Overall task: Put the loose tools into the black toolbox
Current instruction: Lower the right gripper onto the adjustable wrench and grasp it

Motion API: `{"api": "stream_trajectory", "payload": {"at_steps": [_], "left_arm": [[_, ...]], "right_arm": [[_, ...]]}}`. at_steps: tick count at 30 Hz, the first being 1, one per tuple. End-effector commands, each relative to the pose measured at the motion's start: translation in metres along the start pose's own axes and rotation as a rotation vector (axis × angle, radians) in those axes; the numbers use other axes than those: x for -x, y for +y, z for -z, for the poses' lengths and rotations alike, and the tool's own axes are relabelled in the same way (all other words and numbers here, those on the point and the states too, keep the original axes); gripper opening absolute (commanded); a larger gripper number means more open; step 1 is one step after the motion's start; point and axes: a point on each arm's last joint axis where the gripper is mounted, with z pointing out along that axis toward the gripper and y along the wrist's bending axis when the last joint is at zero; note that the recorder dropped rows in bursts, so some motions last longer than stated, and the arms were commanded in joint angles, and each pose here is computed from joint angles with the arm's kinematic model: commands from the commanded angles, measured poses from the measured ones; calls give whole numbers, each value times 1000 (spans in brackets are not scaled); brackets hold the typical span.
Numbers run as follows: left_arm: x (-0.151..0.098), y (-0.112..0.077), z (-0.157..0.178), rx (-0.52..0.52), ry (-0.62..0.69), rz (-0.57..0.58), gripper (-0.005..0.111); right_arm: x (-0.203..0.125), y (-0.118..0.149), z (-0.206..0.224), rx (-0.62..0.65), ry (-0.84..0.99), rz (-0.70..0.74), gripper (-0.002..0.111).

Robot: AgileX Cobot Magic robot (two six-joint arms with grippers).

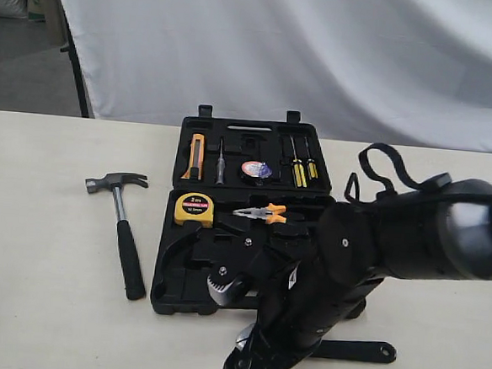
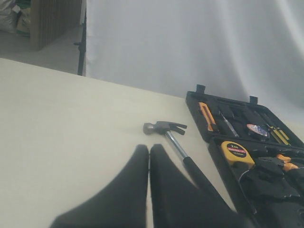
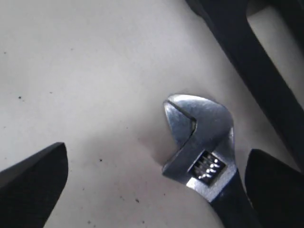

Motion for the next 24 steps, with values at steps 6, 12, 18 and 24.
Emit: {"api": "stream_trajectory", "payload": {"at_steps": [6,12,18,24], "left_arm": [[2,1,0,21,-20,0,1],[2,1,0,21,-20,0,1],[2,1,0,21,-20,0,1],[2,1,0,21,-20,0,1]], "right_arm": [[-2,-6,-22,-25,8,29,84],[-4,-3,-22,8,38,11,36],[-3,6,-20,48,37,-23,-1],[8,26,-16,60,6,32,0]]}}
